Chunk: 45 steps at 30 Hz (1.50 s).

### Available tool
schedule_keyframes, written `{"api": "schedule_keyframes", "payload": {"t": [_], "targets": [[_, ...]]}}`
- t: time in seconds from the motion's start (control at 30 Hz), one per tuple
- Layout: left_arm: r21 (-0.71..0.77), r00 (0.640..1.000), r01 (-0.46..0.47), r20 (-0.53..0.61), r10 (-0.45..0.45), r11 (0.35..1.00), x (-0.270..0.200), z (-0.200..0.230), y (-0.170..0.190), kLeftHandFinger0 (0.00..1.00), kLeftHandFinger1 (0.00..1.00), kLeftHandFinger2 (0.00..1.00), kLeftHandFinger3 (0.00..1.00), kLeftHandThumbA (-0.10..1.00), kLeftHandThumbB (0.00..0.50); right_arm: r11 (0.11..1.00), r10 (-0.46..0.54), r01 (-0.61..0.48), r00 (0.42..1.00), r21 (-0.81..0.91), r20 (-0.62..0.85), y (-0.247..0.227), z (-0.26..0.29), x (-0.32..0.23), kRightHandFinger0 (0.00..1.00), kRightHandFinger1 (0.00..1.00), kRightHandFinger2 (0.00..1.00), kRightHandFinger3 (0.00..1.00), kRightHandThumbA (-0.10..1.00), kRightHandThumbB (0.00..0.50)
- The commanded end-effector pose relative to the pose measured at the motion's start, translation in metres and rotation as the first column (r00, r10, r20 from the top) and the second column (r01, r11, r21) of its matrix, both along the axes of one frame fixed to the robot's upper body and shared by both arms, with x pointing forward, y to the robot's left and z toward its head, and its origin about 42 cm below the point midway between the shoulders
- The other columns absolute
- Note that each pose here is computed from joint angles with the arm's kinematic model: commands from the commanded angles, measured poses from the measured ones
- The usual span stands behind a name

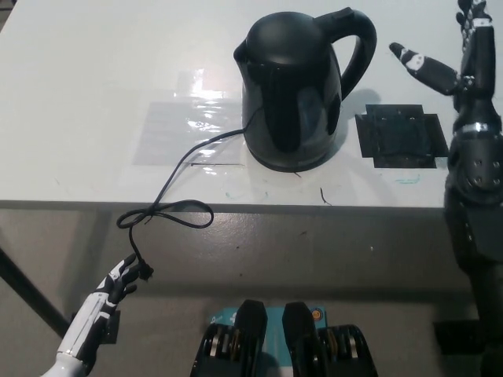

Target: A kettle and its base are kept separately on the desk infront of the robot and the robot uses its right hand to lift the kettle by its handle and places it on its base to align it correctly.

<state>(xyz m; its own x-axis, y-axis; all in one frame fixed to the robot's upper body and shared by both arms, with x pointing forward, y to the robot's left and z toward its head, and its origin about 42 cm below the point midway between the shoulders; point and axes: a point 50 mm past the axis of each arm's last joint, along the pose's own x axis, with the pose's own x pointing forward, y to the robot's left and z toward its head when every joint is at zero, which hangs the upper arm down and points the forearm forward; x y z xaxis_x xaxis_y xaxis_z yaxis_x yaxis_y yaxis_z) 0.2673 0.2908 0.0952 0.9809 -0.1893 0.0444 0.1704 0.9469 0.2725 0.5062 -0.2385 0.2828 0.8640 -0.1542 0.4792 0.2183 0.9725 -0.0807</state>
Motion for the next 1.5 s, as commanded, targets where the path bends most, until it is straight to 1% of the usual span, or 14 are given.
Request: {"api": "schedule_keyframes", "payload": {"t": [0.0,0.17,0.33,0.47,0.5,0.57,0.63,0.67,0.77,0.97,1.0,1.3,1.4,1.47], "targets": [[0.006,0.998,0.029,0.051,-0.029,1.000,0.005,0.014,0.004,1.00,1.00,1.00,1.00,1.00,0.351,0.985,0.165,-0.121,0.848,-0.120,0.503,-0.012,0.106,-0.165,1.00,1.00,1.00,1.00,1.00,0.426],[0.002,0.998,0.024,0.060,-0.024,1.000,0.008,0.016,0.005,1.00,1.00,1.00,1.00,1.00,0.340,0.978,0.186,-0.095,0.809,-0.187,0.558,-0.022,0.085,-0.243,1.00,1.00,1.00,1.00,1.00,0.442],[-0.006,0.997,0.029,0.068,-0.028,1.000,0.010,0.016,0.005,1.00,1.00,1.00,1.00,1.00,0.329,0.971,0.212,-0.121,0.832,-0.204,0.513,-0.028,0.049,-0.294,1.00,1.00,1.00,1.00,1.00,0.491],[-0.001,0.997,0.027,0.069,-0.027,1.000,0.003,0.014,0.006,1.00,1.00,1.00,1.00,1.00,0.323,0.976,0.191,-0.128,0.891,-0.176,0.411,-0.034,0.006,-0.328,1.00,1.00,1.00,1.00,1.00,0.419],[0.004,0.998,0.025,0.066,-0.026,1.000,0.000,0.012,0.006,1.00,1.00,1.00,1.00,1.00,0.324,0.977,0.184,-0.125,0.902,-0.171,0.391,-0.036,-0.004,-0.331,1.00,1.00,1.00,1.00,1.00,0.369],[-0.004,0.998,0.023,0.054,-0.023,1.000,-0.004,0.009,0.007,1.00,1.00,1.00,1.00,1.00,0.322,0.980,0.161,-0.110,0.926,-0.165,0.342,-0.040,-0.026,-0.333,1.00,1.00,1.00,1.00,1.00,0.294],[0.002,0.999,0.017,0.049,-0.017,1.000,-0.005,0.008,0.008,1.00,1.00,1.00,1.00,1.00,0.328,0.982,0.148,-0.103,0.940,-0.156,0.308,-0.042,-0.044,-0.331,1.00,1.00,1.00,1.00,1.00,0.273],[0.004,0.999,0.012,0.050,-0.012,1.000,-0.004,0.008,0.008,1.00,1.00,1.00,1.00,1.00,0.319,0.986,0.130,-0.098,0.956,-0.131,0.262,-0.042,-0.059,-0.327,1.00,1.00,1.00,1.00,1.00,0.321],[0.001,0.999,0.017,0.051,-0.017,1.000,-0.004,0.007,0.007,1.00,1.00,1.00,1.00,1.00,0.309,0.995,0.086,-0.078,0.983,-0.054,0.165,-0.039,-0.086,-0.321,1.00,1.00,1.00,1.00,1.00,0.342],[-0.001,0.999,0.018,0.051,-0.018,1.000,-0.004,0.007,0.007,1.00,1.00,1.00,1.00,1.00,0.294,0.996,0.055,-0.055,0.998,-0.071,0.002,-0.038,-0.137,-0.305,1.00,1.00,1.00,1.00,1.00,0.315],[-0.003,0.999,0.017,0.049,-0.017,1.000,-0.004,0.007,0.007,1.00,1.00,1.00,1.00,1.00,0.294,0.997,0.067,-0.068,0.997,-0.047,-0.026,-0.038,-0.143,-0.302,1.00,1.00,1.00,1.00,1.00,0.331],[-0.022,0.997,0.001,0.071,0.000,1.000,0.000,0.009,0.005,1.00,1.00,1.00,1.00,1.00,0.312,0.985,0.165,-0.170,0.970,-0.014,-0.179,-0.037,-0.185,-0.268,1.00,1.00,1.00,1.00,1.00,0.234],[-0.023,0.997,-0.006,0.082,0.008,1.000,0.002,0.010,0.005,1.00,1.00,1.00,1.00,1.00,0.320,0.979,0.193,-0.201,0.962,-0.023,-0.195,-0.036,-0.187,-0.261,1.00,1.00,1.00,1.00,1.00,0.225],[-0.030,0.997,-0.010,0.079,0.013,0.999,0.002,0.009,0.004,1.00,1.00,1.00,1.00,1.00,0.322,0.973,0.222,-0.231,0.954,-0.023,-0.203,-0.035,-0.188,-0.257,1.00,1.00,1.00,1.00,1.00,0.250]]}}
